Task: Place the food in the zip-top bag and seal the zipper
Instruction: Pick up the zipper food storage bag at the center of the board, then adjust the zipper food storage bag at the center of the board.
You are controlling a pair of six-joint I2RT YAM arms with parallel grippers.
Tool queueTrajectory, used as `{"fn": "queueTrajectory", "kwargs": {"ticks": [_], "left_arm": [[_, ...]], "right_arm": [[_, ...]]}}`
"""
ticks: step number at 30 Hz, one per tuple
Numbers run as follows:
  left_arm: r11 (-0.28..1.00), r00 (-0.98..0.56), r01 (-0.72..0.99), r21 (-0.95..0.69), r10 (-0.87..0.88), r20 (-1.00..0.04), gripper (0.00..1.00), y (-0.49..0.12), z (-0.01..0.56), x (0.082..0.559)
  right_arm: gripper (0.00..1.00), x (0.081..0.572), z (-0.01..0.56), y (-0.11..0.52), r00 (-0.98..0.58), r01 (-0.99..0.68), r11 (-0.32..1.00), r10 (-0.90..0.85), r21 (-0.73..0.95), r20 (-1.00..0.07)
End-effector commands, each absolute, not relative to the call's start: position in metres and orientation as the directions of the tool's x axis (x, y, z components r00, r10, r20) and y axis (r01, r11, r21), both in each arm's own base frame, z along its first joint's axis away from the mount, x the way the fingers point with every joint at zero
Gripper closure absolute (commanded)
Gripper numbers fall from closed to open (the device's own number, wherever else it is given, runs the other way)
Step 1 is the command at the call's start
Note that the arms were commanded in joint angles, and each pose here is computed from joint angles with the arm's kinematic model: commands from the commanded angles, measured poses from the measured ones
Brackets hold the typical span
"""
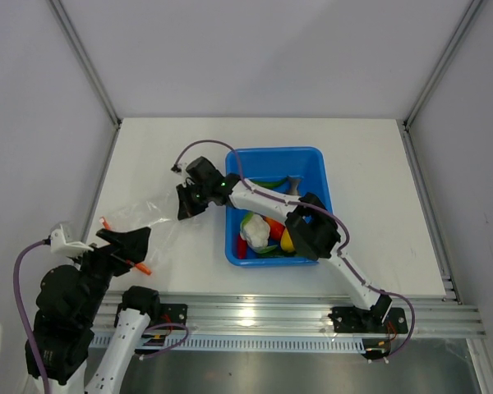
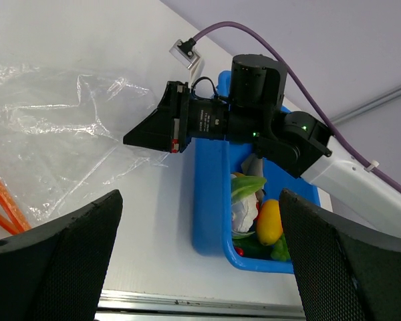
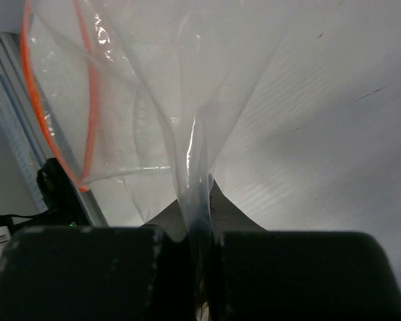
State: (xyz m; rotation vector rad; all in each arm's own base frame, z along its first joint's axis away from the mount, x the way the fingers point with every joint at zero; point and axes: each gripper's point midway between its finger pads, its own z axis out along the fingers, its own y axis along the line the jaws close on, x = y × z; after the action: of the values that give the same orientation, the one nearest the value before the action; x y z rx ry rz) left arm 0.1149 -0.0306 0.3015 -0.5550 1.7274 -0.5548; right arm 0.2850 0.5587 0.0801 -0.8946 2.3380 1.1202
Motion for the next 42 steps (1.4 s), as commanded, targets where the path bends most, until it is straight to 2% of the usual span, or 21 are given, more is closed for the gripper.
{"fn": "queueTrajectory", "kwargs": {"ticks": [1, 14, 15, 17, 21, 25, 29, 35, 42], "left_arm": [[0.804, -0.180, -0.013, -0.594, -0.586, -0.790, 0.01, -0.031, 0.321, 0.110], [0.832, -0.120, 0.034, -0.553, -0.546, -0.829, 0.04, -0.027, 0.344, 0.098], [0.833, -0.121, 0.033, -0.552, -0.545, -0.830, 0.04, -0.027, 0.343, 0.098], [0.834, -0.122, 0.035, -0.551, -0.543, -0.831, 0.05, -0.027, 0.342, 0.100], [0.832, -0.148, 0.055, -0.552, -0.540, -0.829, 0.06, -0.034, 0.341, 0.105], [0.805, -0.231, 0.226, -0.548, -0.502, -0.834, 0.20, -0.068, 0.347, 0.109], [0.775, -0.337, 0.229, -0.589, -0.505, -0.795, 0.18, -0.084, 0.334, 0.125], [0.724, -0.458, 0.218, -0.654, -0.516, -0.724, 0.16, -0.103, 0.317, 0.137], [0.697, -0.478, 0.201, -0.688, -0.543, -0.690, 0.17, -0.107, 0.310, 0.144]], "right_arm": [[1.00, 0.301, 0.194, 0.565, -0.667, -0.730, 0.376, -0.211, 0.570, -0.714], [1.00, 0.331, 0.305, 0.490, -0.693, -0.693, 0.270, 0.006, 0.668, -0.721], [1.00, 0.337, 0.293, 0.476, -0.715, -0.669, 0.284, 0.006, 0.687, -0.699], [1.00, 0.333, 0.313, 0.458, -0.713, -0.674, 0.236, 0.040, 0.700, -0.700], [1.00, 0.334, 0.316, 0.420, -0.728, -0.664, 0.177, 0.070, 0.727, -0.682], [1.00, 0.324, 0.311, 0.386, -0.723, -0.677, 0.141, 0.057, 0.722, -0.689], [1.00, 0.301, 0.298, 0.360, -0.730, -0.679, 0.099, 0.013, 0.727, -0.683], [1.00, 0.270, 0.304, 0.342, -0.681, -0.731, 0.055, 0.000, 0.680, -0.732], [1.00, 0.254, 0.302, 0.319, -0.672, -0.740, 0.061, -0.004, 0.670, -0.741]]}}
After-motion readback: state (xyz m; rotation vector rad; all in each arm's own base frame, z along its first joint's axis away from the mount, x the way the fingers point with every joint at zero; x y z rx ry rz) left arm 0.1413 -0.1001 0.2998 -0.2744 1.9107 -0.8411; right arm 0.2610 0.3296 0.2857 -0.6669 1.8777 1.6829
